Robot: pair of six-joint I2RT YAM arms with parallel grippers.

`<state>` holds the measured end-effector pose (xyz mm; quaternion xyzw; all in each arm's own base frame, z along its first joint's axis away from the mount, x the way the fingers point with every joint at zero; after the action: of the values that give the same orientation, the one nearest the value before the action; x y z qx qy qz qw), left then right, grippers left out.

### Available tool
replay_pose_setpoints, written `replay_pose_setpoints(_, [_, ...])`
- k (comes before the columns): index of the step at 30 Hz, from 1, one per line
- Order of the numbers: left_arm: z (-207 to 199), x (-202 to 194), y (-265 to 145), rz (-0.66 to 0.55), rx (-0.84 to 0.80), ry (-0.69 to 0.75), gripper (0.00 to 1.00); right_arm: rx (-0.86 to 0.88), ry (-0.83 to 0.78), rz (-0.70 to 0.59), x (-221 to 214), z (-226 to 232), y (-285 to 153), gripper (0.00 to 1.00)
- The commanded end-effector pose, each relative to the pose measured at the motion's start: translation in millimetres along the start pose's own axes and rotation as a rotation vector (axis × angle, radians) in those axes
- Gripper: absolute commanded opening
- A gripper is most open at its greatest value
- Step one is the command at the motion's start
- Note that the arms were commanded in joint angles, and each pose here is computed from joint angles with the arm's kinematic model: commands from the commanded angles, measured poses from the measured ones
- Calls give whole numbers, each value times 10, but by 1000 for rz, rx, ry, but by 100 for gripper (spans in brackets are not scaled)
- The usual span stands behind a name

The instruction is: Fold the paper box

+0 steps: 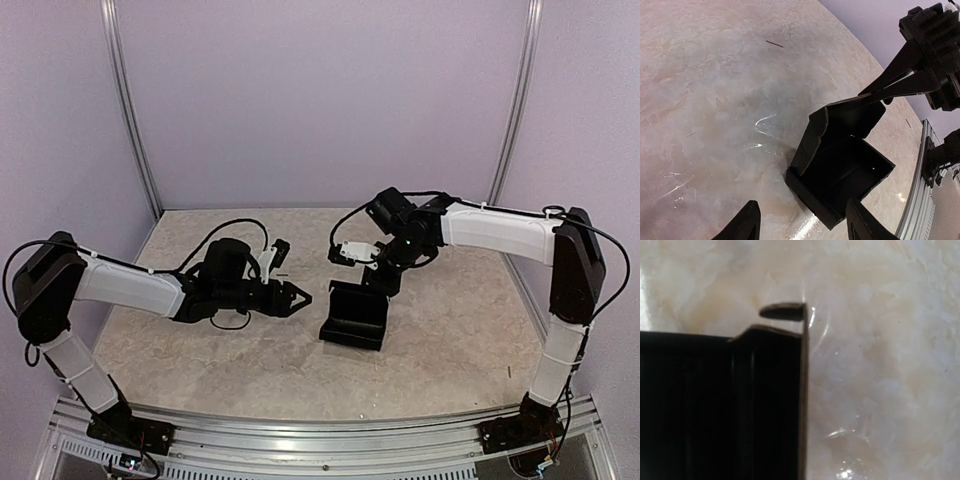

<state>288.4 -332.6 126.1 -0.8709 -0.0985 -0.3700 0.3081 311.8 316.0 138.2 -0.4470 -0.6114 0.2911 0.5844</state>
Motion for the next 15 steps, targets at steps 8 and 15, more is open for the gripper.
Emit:
replay_pose_setpoints(8, [-185, -284, 76, 10, 20, 68, 53, 66, -137, -20, 22, 593, -141, 3])
replay_pose_setpoints(15, [-296, -414, -109, 34, 6, 84, 54, 97, -142, -62, 28, 742, -274, 24])
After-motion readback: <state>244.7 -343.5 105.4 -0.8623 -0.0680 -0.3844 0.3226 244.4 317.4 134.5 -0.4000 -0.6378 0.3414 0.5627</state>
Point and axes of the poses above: each gripper's point midway between its finger pads, its own y axis out along the fingers, its own z axis along the line the jaws close on, x = y × z, the point moved 2 cm from there along -y, back along the fingers, and after that the axes turned 4 degrees about -y, right-handed, at the moved point
